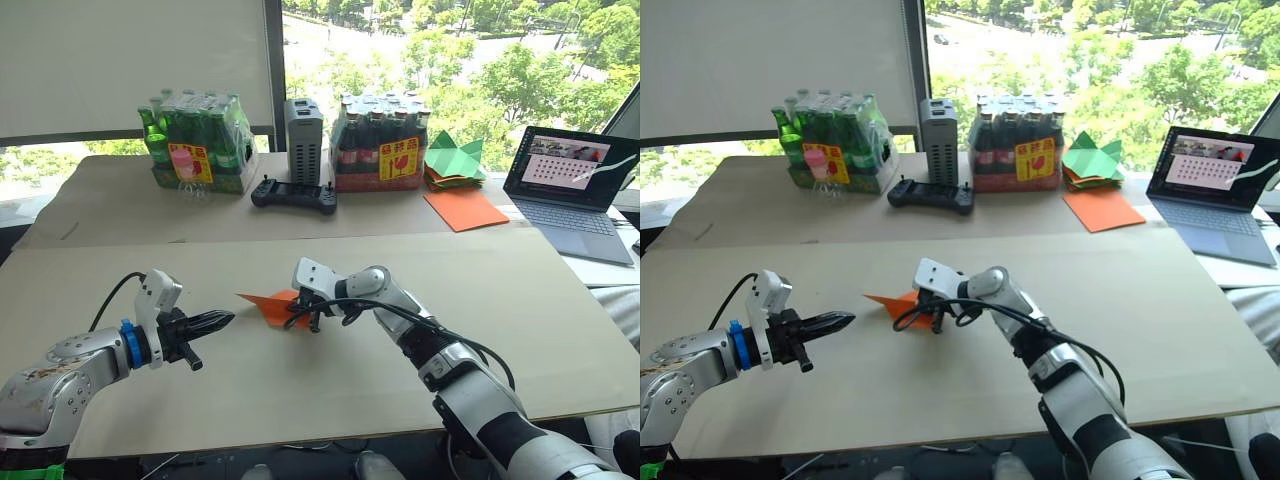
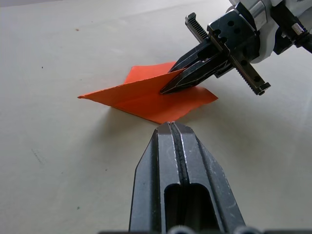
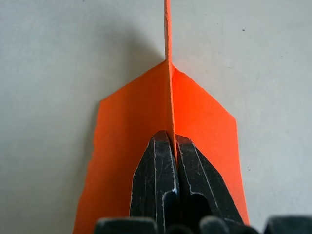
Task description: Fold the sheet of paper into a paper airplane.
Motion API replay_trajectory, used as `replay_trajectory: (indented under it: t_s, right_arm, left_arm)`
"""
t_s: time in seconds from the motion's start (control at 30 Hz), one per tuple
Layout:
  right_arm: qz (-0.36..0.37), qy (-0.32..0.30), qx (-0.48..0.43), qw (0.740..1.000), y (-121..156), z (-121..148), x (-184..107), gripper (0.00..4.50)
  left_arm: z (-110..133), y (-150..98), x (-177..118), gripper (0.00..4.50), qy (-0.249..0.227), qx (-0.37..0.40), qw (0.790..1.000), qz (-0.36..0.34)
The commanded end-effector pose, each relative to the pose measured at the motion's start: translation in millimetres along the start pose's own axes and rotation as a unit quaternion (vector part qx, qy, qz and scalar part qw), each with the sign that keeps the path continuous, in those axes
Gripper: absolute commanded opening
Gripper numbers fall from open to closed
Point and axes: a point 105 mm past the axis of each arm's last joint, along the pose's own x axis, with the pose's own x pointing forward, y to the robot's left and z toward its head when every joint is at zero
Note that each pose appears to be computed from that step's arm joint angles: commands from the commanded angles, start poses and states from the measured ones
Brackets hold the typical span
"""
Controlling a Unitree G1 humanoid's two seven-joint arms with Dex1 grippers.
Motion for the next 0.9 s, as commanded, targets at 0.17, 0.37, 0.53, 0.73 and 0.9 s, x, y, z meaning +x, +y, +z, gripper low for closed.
replay_trajectory:
  t_s: [0.17,0.37,0.53,0.73,0.9]
  right_arm:
    - [-0.108,0.013,0.054,0.993,-28.9,-13.7,-46.9,0.04]
    - [-0.233,0.044,0.152,0.96,-41.0,-44.6,-120.2,0.04]
    - [-0.393,0.087,0.213,0.89,-58.1,-72.5,-194.5,0.04]
    - [-0.509,0.118,0.234,0.82,-68.2,-96.5,-250.9,0.04]
    - [-0.546,0.157,0.262,0.78,-60.0,-125.0,-276.7,0.04]
  left_arm:
    - [13.5,-5.8,0.5,0.0,-0.021,0.025,0.999,-0.009]
    - [10.2,-6.8,0.5,0.0,-0.018,0.021,1.0,-0.015]
    - [10.5,-4.1,11.3,0.0,-0.021,0.019,0.999,-0.027]
    - [11.5,-2.4,20.7,0.0,-0.026,0.018,0.999,-0.037]
    - [11.1,-2.3,22.9,0.0,-0.024,0.018,0.999,-0.043]
